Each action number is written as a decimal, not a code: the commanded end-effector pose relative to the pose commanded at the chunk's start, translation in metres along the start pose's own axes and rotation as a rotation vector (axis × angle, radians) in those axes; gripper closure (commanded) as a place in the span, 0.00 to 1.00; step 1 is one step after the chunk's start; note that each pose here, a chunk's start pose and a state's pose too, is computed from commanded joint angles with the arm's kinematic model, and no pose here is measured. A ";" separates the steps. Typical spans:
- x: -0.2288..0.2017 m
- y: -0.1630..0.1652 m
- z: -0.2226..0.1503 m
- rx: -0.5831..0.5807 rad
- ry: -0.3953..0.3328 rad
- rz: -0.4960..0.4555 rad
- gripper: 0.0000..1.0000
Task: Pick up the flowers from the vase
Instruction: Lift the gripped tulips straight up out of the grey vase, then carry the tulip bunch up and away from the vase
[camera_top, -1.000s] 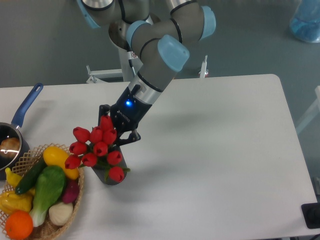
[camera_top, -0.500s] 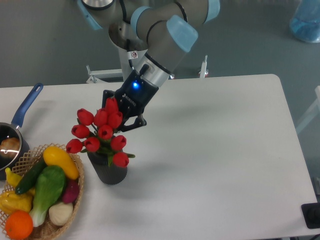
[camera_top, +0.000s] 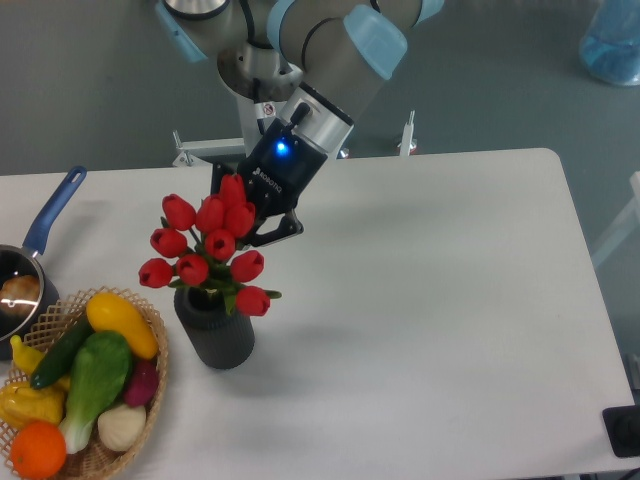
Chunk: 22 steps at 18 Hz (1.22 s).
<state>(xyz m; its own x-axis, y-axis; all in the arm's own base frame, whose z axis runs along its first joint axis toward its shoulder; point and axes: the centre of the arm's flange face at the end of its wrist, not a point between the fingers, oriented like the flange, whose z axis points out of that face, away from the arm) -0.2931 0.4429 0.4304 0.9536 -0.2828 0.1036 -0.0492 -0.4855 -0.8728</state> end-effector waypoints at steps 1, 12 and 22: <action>0.002 -0.004 -0.006 0.021 0.001 -0.006 0.78; 0.022 -0.038 -0.033 0.119 0.008 -0.070 0.78; 0.016 -0.053 -0.059 0.166 -0.019 -0.077 0.78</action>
<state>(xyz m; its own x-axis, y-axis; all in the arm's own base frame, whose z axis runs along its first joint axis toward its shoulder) -0.2929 0.4154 0.5063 0.9580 -0.2340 0.1657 0.0725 -0.3614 -0.9296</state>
